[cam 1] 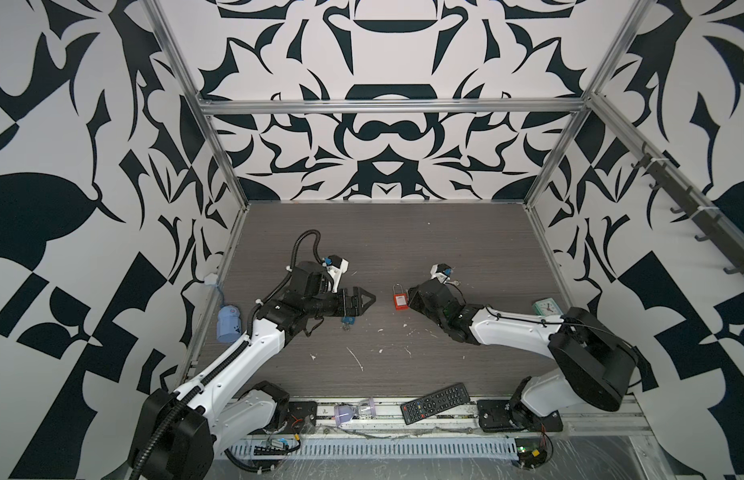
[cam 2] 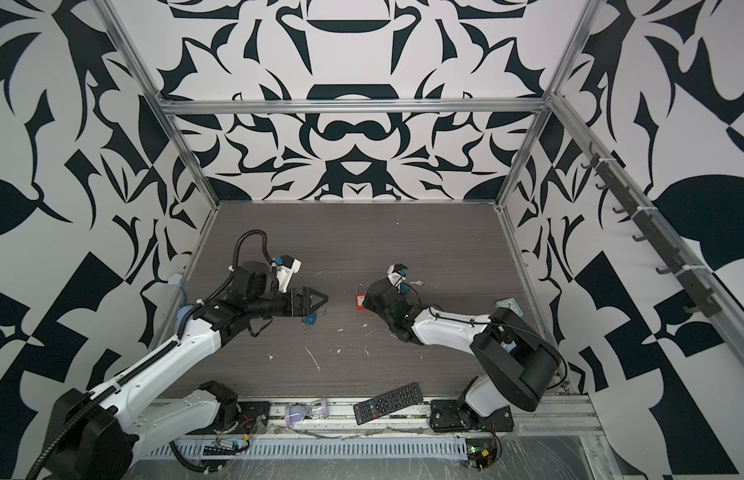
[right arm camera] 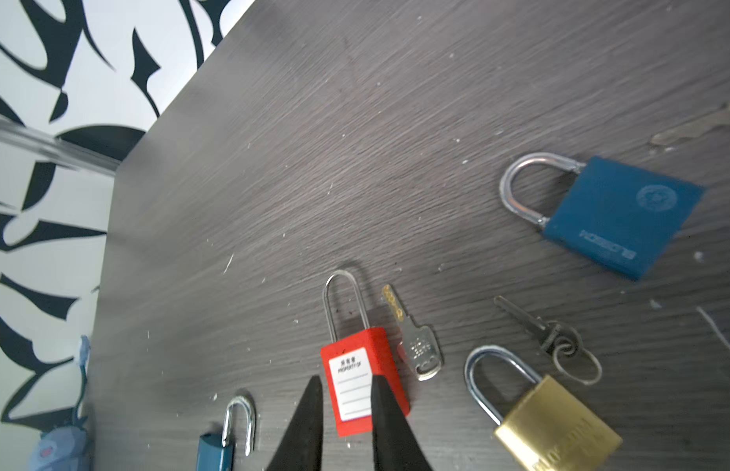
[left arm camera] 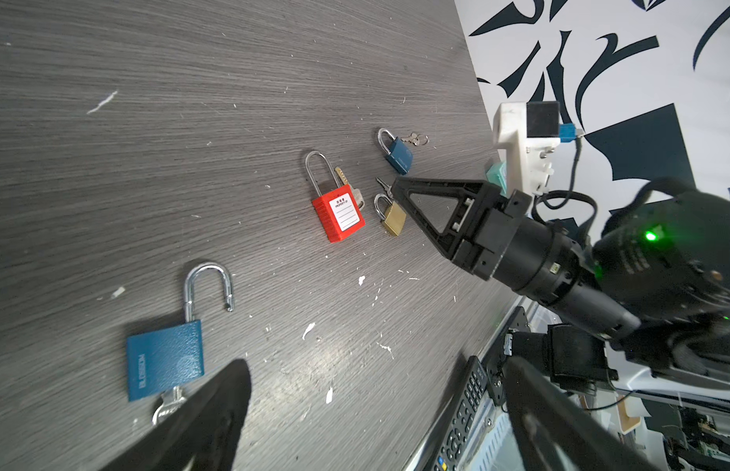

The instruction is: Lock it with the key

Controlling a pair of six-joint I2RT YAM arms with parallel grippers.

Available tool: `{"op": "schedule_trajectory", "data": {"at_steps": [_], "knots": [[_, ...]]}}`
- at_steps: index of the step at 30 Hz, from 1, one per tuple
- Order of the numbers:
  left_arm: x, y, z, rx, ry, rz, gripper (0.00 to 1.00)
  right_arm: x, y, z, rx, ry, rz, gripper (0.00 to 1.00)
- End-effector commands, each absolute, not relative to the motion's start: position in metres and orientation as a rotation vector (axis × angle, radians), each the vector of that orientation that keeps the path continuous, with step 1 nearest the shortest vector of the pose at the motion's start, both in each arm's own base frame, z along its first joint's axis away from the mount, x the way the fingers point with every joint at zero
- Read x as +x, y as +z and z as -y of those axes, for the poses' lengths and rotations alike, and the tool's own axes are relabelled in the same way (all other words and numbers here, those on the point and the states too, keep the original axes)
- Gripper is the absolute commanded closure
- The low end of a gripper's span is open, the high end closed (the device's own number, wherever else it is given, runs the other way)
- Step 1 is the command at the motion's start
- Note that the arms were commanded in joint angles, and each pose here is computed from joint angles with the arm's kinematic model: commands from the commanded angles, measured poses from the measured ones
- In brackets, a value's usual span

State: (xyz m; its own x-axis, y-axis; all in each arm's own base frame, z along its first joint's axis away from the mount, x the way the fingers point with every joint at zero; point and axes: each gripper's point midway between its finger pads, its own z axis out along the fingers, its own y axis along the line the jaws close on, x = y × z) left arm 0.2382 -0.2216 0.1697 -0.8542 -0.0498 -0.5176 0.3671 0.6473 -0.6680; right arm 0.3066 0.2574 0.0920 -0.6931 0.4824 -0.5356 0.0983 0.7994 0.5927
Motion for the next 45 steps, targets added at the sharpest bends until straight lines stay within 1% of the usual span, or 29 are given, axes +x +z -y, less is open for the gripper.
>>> {"op": "schedule_trajectory", "data": {"at_steps": [1, 4, 6, 10, 12, 18, 20, 25, 29, 32, 37, 42, 45], "knots": [[0.233, 0.169, 0.218, 0.233, -1.104, -2.376, 0.01, 0.298, 0.123, -0.276, 0.237, 0.664, -2.267, 0.76], [0.232, 0.161, 0.212, 0.188, -1.067, -2.413, 0.01, 0.286, 0.134, -0.292, 0.101, 0.621, -2.3, 0.74], [0.228, 0.158, 0.212, 0.176, -1.083, -2.426, 0.01, 0.28, 0.143, -0.3, 0.029, 0.574, -2.299, 0.73], [0.222, 0.156, 0.212, 0.153, -1.155, -2.353, 0.01, 0.271, 0.152, -0.318, -0.085, 0.493, -2.294, 0.7], [0.22, 0.157, 0.209, 0.13, -1.16, -2.327, 0.01, 0.269, 0.153, -0.329, -0.113, 0.49, -2.298, 0.68], [0.222, 0.159, 0.186, 0.0, -1.092, -2.242, 0.01, 0.259, 0.137, -0.36, -0.199, 0.475, -2.368, 0.57], [0.222, 0.16, 0.178, -0.034, -1.069, -2.222, 0.01, 0.256, 0.13, -0.369, -0.223, 0.462, -2.388, 0.55], [0.219, 0.167, 0.162, -0.07, -0.999, -2.192, 0.01, 0.259, 0.111, -0.388, -0.223, 0.452, -2.431, 0.53], [0.215, 0.165, 0.158, -0.068, -0.993, -2.17, 0.01, 0.261, 0.105, -0.399, -0.235, 0.451, -2.449, 0.5], [0.216, 0.161, 0.159, -0.072, -0.987, -2.209, 0.01, 0.262, 0.105, -0.407, -0.239, 0.473, -2.453, 0.47], [0.218, 0.152, 0.15, -0.111, -0.893, -2.284, 0.01, 0.264, 0.102, -0.423, -0.233, 0.508, -2.473, 0.43], [0.221, 0.164, 0.139, -0.164, -0.864, -2.223, 0.01, 0.271, 0.091, -0.425, -0.165, 0.403, -2.542, 0.41], [0.222, 0.168, 0.131, -0.198, -0.841, -2.206, 0.01, 0.272, 0.092, -0.428, -0.141, 0.405, -2.549, 0.4]]}}
